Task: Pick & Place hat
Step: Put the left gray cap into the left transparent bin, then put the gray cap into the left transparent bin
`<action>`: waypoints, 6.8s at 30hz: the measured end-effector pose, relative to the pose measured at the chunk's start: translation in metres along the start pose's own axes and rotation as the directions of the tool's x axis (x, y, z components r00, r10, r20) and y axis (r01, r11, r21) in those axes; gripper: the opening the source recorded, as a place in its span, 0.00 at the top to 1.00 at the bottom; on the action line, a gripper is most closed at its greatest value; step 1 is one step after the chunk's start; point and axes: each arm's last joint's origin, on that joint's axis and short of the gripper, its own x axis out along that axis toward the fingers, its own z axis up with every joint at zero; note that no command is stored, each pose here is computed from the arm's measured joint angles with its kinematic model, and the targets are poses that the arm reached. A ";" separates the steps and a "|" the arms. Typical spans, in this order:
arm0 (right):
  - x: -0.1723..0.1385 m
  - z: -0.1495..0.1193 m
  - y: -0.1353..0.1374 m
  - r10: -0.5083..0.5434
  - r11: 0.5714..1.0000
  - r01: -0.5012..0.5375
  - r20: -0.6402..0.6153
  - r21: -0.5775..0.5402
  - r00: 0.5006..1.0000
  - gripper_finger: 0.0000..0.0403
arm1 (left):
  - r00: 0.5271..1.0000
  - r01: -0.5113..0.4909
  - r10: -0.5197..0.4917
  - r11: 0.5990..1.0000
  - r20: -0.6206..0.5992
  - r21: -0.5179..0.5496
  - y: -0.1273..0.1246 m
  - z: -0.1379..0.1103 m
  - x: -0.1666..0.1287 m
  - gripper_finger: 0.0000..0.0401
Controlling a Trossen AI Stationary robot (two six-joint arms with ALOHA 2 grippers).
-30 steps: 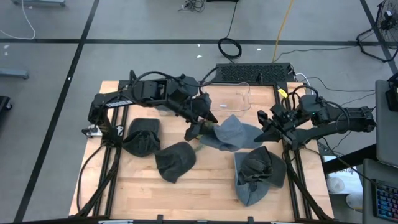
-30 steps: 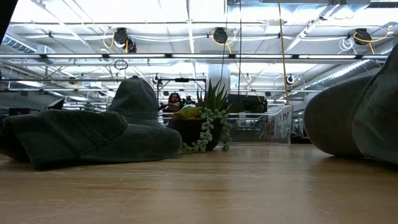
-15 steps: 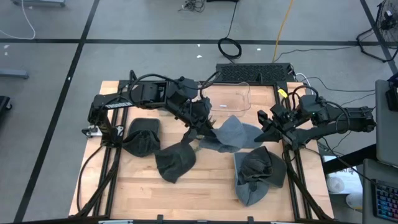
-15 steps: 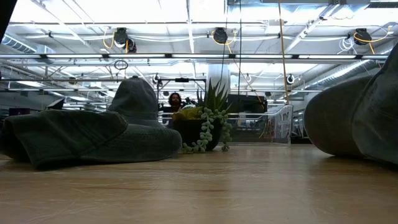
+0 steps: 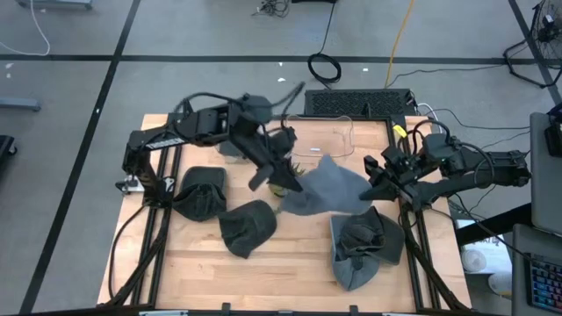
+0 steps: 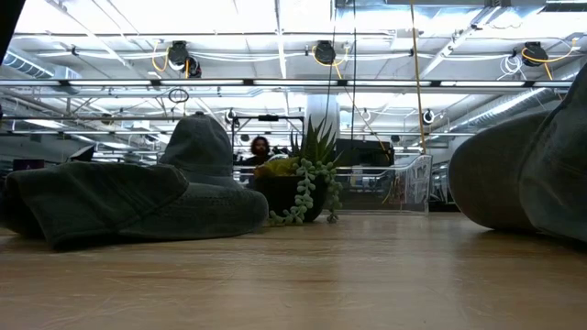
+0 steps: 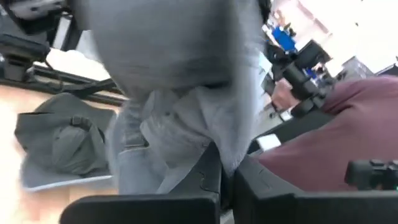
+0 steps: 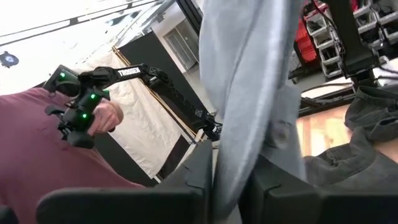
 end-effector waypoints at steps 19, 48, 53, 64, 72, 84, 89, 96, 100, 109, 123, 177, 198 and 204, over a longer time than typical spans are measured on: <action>-0.013 -0.004 -0.006 -0.267 0.943 0.279 0.087 -0.182 0.960 0.72 | 0.763 -0.548 0.524 0.835 0.379 -0.051 -0.007 0.017 -0.141 0.99; -0.004 -0.003 -0.014 -0.362 0.885 0.380 0.113 -0.271 0.925 0.75 | 0.668 -0.722 0.741 0.668 -0.069 0.181 0.104 -0.007 -0.178 0.99; 0.003 -0.005 -0.019 -0.377 0.882 0.387 0.090 -0.269 0.922 0.75 | 0.633 -0.724 0.746 0.665 -0.207 0.182 0.132 -0.016 -0.175 0.99; 0.015 -0.007 -0.027 -0.399 0.877 0.400 0.059 -0.266 0.915 0.76 | 0.595 -0.729 0.686 0.680 -0.418 0.079 0.186 -0.032 -0.166 0.99; 0.017 -0.007 -0.029 -0.407 0.866 0.404 0.055 -0.293 0.912 0.76 | 0.591 -0.791 0.703 0.600 -0.396 -0.116 0.197 -0.030 -0.170 0.99; 0.016 -0.005 -0.031 -0.477 0.791 0.480 0.109 -0.380 0.872 0.77 | 0.575 -0.817 0.730 0.489 -0.368 -0.306 0.159 -0.030 -0.187 0.99; 0.016 -0.005 -0.031 -0.476 0.785 0.478 0.109 -0.394 0.872 0.77 | 0.583 -0.811 0.709 0.481 -0.396 -0.333 0.165 -0.032 -0.179 0.99; 0.016 -0.005 -0.031 -0.476 0.785 0.478 0.109 -0.394 0.872 0.77 | 0.512 -0.856 0.732 0.398 -0.449 -0.329 0.175 -0.041 -0.180 0.99; 0.016 -0.005 -0.031 -0.476 0.785 0.478 0.109 -0.394 0.873 0.77 | 0.494 -0.869 0.695 0.370 -0.523 -0.330 0.196 -0.061 -0.172 0.99; 0.016 -0.005 -0.031 -0.476 0.796 0.480 0.109 -0.368 0.873 0.77 | 0.501 -0.863 0.686 0.346 -0.528 -0.369 0.216 -0.073 -0.164 0.98; 0.016 -0.005 -0.031 -0.471 0.809 0.480 0.115 -0.338 0.875 0.77 | 0.569 -0.813 0.739 0.437 -0.361 -0.385 0.189 -0.038 -0.186 0.62; 0.016 -0.005 -0.030 -0.470 0.824 0.480 0.112 -0.301 0.876 0.77 | 0.134 -0.904 0.598 0.401 -0.790 0.150 0.303 -0.089 -0.099 0.54; 0.016 -0.005 -0.031 -0.479 0.819 0.491 0.119 -0.295 0.870 0.77 | 0.216 -0.853 0.710 0.471 -0.671 0.224 0.256 -0.062 -0.097 0.54; 0.016 -0.004 -0.031 -0.492 0.819 0.508 0.130 -0.266 0.861 0.73 | 0.346 -0.835 0.800 0.501 -0.490 0.227 0.217 -0.037 -0.110 0.54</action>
